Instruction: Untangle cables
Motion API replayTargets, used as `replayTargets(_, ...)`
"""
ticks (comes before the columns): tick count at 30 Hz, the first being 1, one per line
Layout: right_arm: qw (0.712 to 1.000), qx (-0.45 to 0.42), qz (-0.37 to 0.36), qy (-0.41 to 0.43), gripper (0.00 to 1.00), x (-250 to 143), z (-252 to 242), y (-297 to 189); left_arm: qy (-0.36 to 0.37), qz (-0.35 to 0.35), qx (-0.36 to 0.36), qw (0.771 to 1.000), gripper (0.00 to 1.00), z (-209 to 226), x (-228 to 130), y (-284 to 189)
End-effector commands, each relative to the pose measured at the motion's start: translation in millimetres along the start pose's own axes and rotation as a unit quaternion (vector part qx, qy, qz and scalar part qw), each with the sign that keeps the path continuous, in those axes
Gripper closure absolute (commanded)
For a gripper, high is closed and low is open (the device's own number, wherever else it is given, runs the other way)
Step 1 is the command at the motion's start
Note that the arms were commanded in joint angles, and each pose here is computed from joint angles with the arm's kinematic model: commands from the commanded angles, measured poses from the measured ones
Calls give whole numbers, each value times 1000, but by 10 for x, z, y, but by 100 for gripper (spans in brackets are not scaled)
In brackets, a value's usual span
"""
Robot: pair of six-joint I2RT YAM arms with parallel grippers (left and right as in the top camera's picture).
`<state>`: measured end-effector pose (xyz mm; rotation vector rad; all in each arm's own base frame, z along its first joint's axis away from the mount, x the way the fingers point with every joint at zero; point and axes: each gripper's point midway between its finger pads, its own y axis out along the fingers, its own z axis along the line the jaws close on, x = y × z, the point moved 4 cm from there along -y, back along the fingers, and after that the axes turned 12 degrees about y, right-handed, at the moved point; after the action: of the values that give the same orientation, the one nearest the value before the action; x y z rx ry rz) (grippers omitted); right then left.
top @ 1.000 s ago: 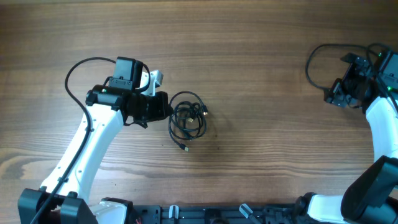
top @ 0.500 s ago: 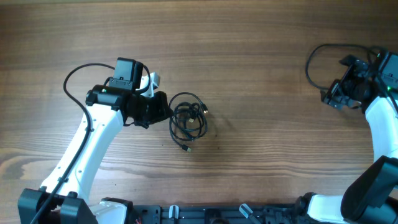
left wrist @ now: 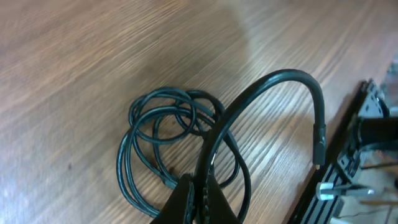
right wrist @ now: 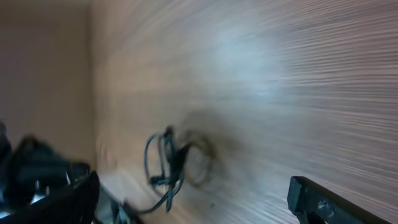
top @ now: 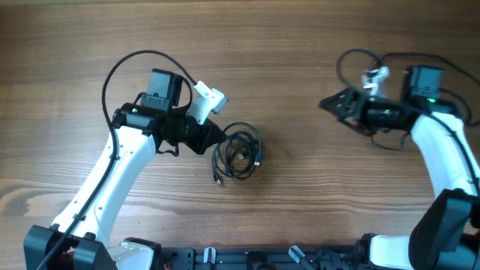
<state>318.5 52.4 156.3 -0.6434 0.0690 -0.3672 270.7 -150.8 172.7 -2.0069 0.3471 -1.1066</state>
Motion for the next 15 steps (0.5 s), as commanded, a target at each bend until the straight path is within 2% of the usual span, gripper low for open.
replayTargets(1, 994, 44, 56, -80, 0, -245, 307, 268, 65, -29, -28, 997, 96, -77, 103, -18)
replayTargets(3, 996, 30, 61, -64, 0, -279, 361, 372, 63, -27, -28, 997, 96, -69, 97, -12)
replayTargets(4, 997, 33, 59, -30, 0, -266, 414, 410, 59, -26, -26, 998, 96, -49, 85, -19)
replayTargets(8, 997, -25, 68, 26, 1, -434, 427, 654, -9, -45, -1, 999, 96, 178, 53, -154)
replayTargets(11, 991, -90, 63, 69, 7, -712, 326, 980, -31, -53, 12, 998, 96, 298, 4, -240)
replayTargets(12, 989, -103, 54, 87, 11, -788, 285, 1082, -33, -52, 12, 998, 96, 303, -5, -243)
replayTargets(15, 989, -75, 47, 119, 22, -968, 315, 1329, -34, -50, 14, 998, 96, 308, -17, -237)
